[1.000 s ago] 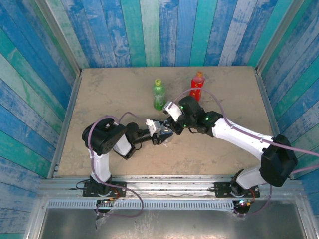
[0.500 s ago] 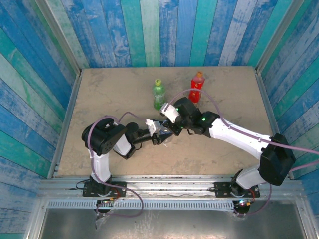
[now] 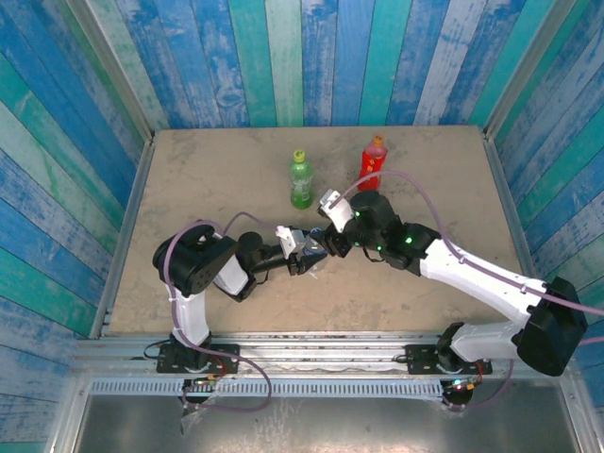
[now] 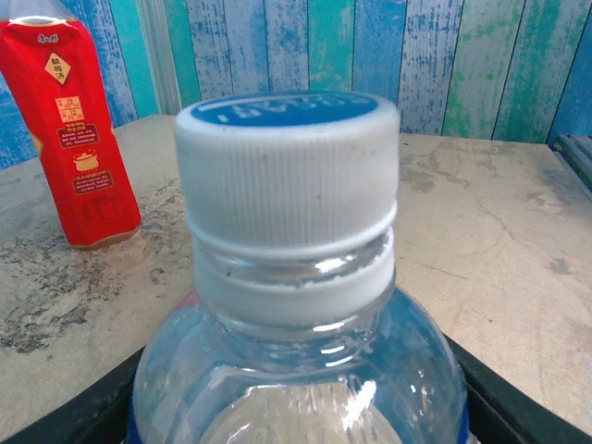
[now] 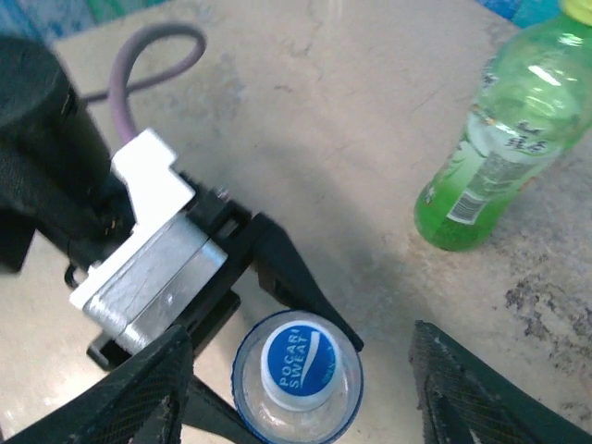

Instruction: Screw on the bottle caps

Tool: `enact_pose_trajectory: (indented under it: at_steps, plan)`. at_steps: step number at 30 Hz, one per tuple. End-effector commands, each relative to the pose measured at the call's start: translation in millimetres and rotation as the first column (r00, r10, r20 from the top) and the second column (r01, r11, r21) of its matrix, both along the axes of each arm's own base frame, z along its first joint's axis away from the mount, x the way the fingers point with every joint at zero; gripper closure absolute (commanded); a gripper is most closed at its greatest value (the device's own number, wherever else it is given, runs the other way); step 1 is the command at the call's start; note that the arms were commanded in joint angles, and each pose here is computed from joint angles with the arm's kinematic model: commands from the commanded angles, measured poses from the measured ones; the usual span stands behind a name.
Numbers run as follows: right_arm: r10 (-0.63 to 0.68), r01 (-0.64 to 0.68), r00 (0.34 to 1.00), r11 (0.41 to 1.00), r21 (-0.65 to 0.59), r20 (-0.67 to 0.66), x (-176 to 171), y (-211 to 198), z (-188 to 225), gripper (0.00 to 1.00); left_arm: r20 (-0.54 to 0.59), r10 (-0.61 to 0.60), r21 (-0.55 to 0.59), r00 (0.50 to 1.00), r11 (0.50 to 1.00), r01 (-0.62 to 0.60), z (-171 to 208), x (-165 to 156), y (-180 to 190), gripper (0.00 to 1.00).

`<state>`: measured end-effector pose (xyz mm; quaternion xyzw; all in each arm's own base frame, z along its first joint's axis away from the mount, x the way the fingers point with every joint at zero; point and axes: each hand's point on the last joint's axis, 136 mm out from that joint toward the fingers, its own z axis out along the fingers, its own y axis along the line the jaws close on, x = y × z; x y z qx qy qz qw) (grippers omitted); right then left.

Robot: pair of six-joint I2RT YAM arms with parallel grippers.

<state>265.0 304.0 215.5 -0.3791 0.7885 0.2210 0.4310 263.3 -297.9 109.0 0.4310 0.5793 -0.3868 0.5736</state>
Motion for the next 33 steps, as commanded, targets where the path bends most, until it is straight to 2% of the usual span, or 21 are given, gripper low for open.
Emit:
enact_pose_trajectory:
  at_steps: [1, 3, 7, 17, 23, 27, 33]
  plan:
    - [-0.103, 0.112, 0.986, 0.992, 0.062, -0.134, 9, -6, -8, 0.43, 0.012, -0.024, 0.008, 1.000, 1.000, 0.024, 5, -8, 0, 0.39]
    - [-0.094, 0.107, 0.973, 0.993, 0.053, -0.212, 5, -3, -14, 0.48, 0.012, -0.022, 0.012, 1.000, 1.000, 0.022, 4, -7, 0, 0.40]
    - [-0.092, 0.099, 0.954, 0.995, 0.011, -0.284, 5, -1, -27, 0.66, 0.011, -0.027, 0.013, 1.000, 1.000, 0.027, 4, -8, 0, 0.39]
    - [-0.103, 0.104, 0.898, 0.994, -0.022, -0.428, 3, -4, -59, 0.74, 0.016, -0.041, 0.013, 0.999, 0.999, 0.040, 4, -10, -1, 0.39]
    - [-0.095, 0.108, 0.810, 0.994, -0.012, -0.579, -11, -13, -75, 0.82, 0.014, -0.032, 0.015, 0.999, 0.999, 0.032, 4, -9, 0, 0.39]
    - [-0.018, 0.063, 0.760, 0.997, 0.045, -0.650, -30, -6, -75, 0.83, 0.013, -0.028, 0.027, 1.000, 0.999, 0.028, 2, -8, 0, 0.39]
    - [0.004, 0.063, 0.765, 0.995, 0.081, -0.644, -38, -10, -66, 0.83, 0.019, -0.026, 0.026, 0.999, 0.999, 0.026, 4, -8, 0, 0.39]
